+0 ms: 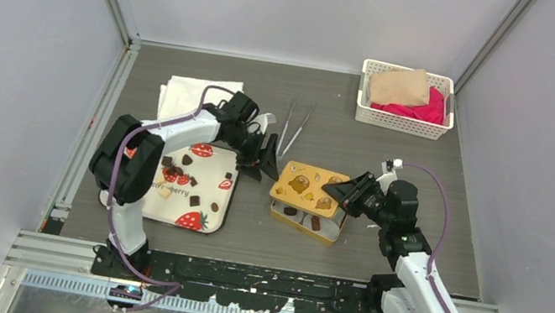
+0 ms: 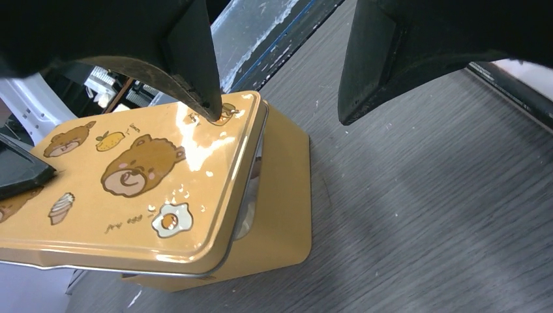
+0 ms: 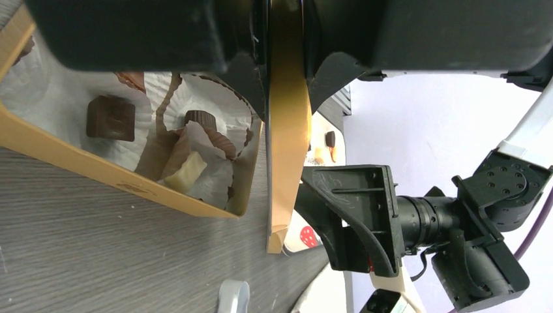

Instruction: Pack the chocolate

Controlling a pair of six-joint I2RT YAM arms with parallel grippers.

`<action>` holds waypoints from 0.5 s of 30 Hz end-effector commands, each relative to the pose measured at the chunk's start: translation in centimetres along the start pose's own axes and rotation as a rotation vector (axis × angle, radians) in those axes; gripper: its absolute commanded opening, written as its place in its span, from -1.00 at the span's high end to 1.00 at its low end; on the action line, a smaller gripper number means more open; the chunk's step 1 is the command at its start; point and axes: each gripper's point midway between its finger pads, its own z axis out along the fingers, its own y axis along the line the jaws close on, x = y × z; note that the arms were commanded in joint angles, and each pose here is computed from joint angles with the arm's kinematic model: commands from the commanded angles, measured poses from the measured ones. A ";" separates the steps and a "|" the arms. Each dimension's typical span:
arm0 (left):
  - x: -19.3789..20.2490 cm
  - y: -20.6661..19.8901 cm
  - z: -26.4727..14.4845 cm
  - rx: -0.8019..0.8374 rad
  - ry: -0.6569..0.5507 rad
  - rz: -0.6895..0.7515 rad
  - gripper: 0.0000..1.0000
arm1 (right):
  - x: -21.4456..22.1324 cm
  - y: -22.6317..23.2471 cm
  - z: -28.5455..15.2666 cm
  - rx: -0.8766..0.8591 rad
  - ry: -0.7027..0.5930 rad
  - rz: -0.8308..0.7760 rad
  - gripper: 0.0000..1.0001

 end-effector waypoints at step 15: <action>0.3 -0.9 2.4 0.111 0.080 0.028 -0.19 | 0.9 -1.3 0.0 0.033 0.034 -0.013 0.99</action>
